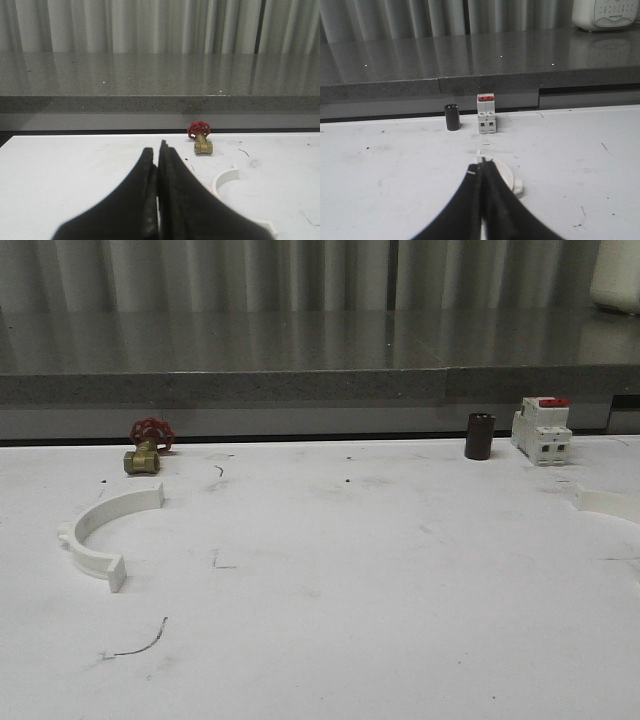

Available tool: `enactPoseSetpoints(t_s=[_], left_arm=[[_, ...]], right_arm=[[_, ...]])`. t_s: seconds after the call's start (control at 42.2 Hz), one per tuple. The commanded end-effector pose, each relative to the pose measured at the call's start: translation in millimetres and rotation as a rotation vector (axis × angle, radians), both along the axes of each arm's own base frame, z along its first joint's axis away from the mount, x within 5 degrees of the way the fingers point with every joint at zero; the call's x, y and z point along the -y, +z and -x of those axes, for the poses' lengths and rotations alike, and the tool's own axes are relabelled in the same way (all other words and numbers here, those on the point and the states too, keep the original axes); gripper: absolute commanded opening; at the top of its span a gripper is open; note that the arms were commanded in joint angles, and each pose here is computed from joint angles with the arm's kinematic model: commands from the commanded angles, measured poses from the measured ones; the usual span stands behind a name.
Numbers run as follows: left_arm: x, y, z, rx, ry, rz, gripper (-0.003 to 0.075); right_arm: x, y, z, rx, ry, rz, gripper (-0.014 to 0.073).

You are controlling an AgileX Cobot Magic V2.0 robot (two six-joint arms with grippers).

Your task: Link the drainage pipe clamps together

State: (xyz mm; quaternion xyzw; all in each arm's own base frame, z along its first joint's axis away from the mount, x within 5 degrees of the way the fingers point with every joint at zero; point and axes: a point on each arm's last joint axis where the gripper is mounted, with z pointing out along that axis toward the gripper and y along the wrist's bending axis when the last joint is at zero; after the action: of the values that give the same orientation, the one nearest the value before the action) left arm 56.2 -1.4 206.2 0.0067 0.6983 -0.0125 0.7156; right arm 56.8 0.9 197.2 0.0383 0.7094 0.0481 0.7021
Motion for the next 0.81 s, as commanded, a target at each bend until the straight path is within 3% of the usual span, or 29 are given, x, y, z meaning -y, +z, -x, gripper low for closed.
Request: enactPoseSetpoints(t_s=[0.0,0.782], left_arm=[[0.9,0.1,0.1,0.068,-0.013,-0.001,-0.002],[0.9,2.3,0.4,0.092,-0.014,-0.001,-0.002]], right_arm=[[0.6,9.7,1.8,0.1,-0.009,0.009,-0.0067],[0.6,9.7,1.8,0.1,-0.009,0.009,-0.0067]])
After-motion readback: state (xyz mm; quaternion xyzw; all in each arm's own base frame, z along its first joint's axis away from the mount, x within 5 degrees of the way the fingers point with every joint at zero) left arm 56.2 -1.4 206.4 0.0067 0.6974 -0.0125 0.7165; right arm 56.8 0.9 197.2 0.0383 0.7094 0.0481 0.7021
